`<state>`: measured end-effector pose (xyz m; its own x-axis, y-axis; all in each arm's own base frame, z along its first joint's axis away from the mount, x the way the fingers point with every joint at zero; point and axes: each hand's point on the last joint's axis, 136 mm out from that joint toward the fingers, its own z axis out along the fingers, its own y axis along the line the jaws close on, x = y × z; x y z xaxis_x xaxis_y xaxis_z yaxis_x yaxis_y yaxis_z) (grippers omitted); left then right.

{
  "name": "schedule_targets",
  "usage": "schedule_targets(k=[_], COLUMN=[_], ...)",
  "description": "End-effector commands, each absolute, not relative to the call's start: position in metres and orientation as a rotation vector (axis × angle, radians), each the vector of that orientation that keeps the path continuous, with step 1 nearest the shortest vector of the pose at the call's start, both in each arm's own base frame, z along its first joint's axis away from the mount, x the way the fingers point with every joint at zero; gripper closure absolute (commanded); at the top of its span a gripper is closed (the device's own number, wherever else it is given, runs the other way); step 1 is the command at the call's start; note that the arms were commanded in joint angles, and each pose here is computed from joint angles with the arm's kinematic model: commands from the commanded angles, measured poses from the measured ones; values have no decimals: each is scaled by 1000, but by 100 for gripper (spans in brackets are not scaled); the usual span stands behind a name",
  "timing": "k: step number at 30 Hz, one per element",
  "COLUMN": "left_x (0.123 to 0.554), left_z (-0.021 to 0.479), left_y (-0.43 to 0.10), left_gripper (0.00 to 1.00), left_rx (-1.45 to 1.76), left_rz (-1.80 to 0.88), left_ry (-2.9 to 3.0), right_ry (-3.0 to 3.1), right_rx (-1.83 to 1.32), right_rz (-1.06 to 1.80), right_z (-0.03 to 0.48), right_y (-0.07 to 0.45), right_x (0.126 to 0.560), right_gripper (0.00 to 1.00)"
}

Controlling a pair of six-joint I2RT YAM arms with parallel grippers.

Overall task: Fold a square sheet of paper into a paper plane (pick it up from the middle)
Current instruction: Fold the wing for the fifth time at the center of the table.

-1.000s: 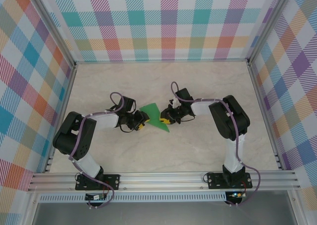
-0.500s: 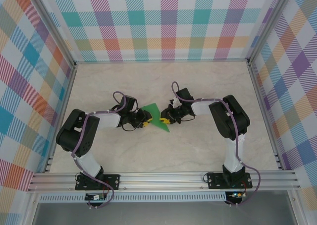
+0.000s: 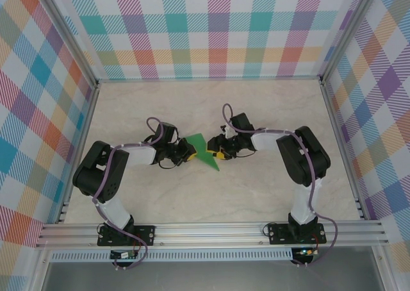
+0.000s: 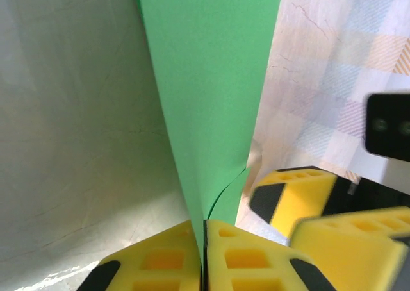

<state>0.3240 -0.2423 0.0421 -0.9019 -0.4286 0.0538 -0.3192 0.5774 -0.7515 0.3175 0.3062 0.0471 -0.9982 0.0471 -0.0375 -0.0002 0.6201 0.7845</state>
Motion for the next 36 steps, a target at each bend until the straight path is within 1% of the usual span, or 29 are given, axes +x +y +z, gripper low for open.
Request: schedule_targets(k=[1, 3, 8, 11, 16, 18, 22, 24, 25, 26, 32, 34, 36], left_x=[324, 324, 324, 324, 323, 323, 323, 323, 323, 322, 322, 321, 322], left_z=[54, 55, 62, 65, 66, 67, 68, 68, 69, 68, 70, 69, 70], left_y=[-251, -252, -255, -255, -255, -256, -256, -257, -257, -256, -256, -256, -256], left_gripper=[93, 94, 94, 94, 94, 94, 94, 94, 94, 94, 94, 94, 94], left_rx=[-616, -626, -637, -639, -646, -648, -652, -655, -656, -661, -665, -666, -666], left_rz=[-1245, -1239, -1228, -1220, -1218, -1220, -1224, -1225, -1228, -1225, -1225, -1222, -1221], left_ry=[2683, 2691, 2698, 2702, 2707, 2705, 2705, 2708, 2706, 2708, 2708, 2709, 2707], right_ry=[2629, 2564, 2392, 2267, 2033, 1984, 1933, 1911, 1903, 1896, 1868, 1873, 1873], right_rx=[-195, -316, -633, -768, -988, -1052, -1094, -1116, -1134, -1151, -1159, -1160, -1164], right_rz=[1172, 1101, 759, 717, 601, 492, 394, 351, 334, 318, 277, 264, 253], right_z=[67, 71, 72, 74, 73, 68, 58, 54, 52, 50, 46, 43, 42], right_y=[294, 294, 303, 313, 329, 333, 338, 341, 343, 346, 352, 352, 352], right_x=[323, 319, 305, 299, 285, 288, 294, 297, 298, 299, 303, 303, 304], right_gripper=[41, 38, 41, 45, 45, 46, 48, 52, 56, 57, 59, 62, 62])
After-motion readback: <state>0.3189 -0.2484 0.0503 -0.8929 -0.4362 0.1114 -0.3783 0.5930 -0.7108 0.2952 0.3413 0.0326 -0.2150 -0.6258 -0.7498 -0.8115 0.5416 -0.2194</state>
